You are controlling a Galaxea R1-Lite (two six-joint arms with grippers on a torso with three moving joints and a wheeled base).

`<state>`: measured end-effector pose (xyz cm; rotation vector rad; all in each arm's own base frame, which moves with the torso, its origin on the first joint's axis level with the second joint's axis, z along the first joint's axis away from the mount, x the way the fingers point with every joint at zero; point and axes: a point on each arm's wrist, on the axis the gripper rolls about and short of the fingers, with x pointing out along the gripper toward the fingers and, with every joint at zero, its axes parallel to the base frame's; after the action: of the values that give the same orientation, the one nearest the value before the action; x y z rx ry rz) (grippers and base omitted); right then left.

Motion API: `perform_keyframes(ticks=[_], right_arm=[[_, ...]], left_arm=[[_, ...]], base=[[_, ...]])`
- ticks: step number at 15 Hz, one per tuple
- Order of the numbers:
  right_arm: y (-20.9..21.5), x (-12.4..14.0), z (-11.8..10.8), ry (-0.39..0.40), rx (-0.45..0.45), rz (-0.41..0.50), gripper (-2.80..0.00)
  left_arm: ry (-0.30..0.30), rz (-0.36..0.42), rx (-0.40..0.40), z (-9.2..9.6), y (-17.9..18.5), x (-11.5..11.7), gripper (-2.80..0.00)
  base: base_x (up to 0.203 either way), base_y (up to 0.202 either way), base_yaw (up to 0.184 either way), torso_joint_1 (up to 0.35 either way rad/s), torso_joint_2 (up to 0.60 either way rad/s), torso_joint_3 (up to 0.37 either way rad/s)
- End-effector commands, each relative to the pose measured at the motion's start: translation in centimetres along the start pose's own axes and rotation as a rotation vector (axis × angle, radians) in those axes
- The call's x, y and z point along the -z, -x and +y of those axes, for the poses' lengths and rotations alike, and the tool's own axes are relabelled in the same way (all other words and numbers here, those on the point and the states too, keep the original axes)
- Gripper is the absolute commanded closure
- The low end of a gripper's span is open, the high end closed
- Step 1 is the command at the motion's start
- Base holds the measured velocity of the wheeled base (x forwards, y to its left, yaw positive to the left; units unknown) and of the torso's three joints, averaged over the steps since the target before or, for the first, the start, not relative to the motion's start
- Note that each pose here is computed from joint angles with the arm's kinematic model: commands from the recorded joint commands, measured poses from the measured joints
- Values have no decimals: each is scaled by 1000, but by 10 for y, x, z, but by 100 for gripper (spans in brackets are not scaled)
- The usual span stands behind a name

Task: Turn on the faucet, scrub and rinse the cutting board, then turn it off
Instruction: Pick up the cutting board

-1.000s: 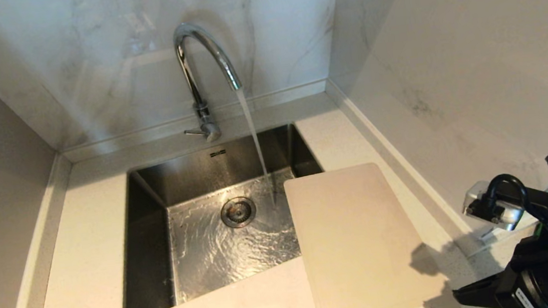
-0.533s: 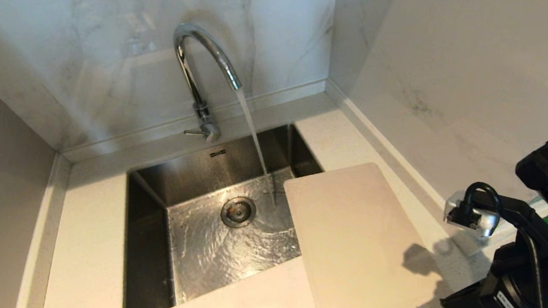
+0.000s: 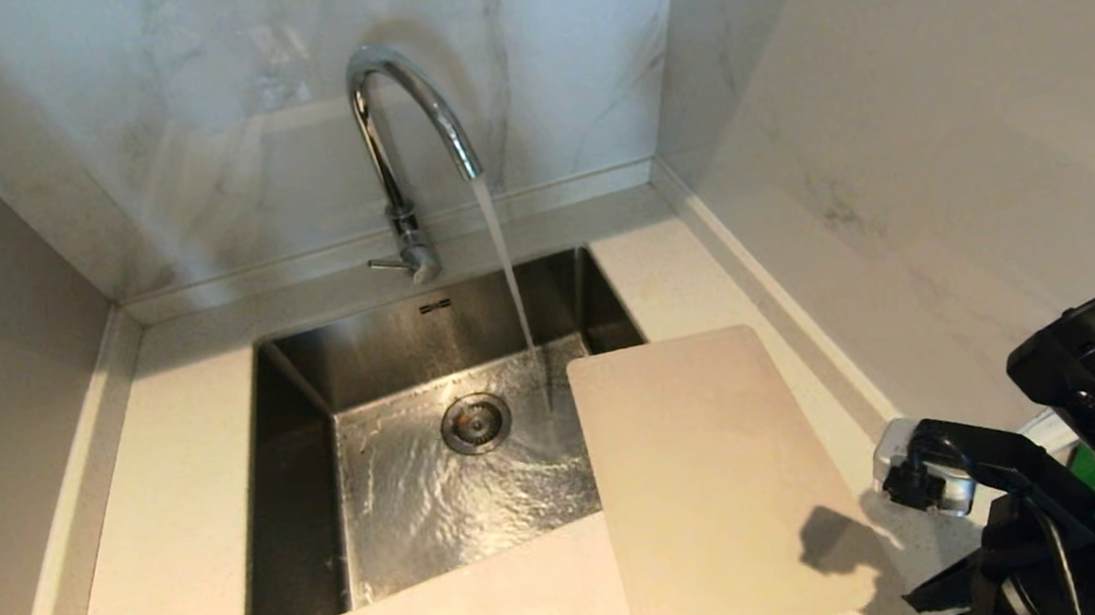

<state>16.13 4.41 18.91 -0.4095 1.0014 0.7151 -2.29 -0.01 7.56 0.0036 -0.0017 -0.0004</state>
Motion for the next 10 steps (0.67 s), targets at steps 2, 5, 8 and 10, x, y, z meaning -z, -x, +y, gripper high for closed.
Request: perform_keyframes(ticks=[2,5,8,10], right_arm=[[-1,1,2,72,-3,10,-280],[-3,0,3,219,-10,17,-280],[-12,0,3,412,43,114,-280],[-15,0,2,541,63,167,-280]], left_arm=[[1,0,0,0,0,0,0],[1,2,0,0,0,0,0],[1,2,0,0,0,0,0],[1,0,0,0,0,0,0]], base=[[0,0,0,0,0,0],[0,0,0,0,0,0],[0,0,0,0,0,0],[0,0,0,0,0,0]])
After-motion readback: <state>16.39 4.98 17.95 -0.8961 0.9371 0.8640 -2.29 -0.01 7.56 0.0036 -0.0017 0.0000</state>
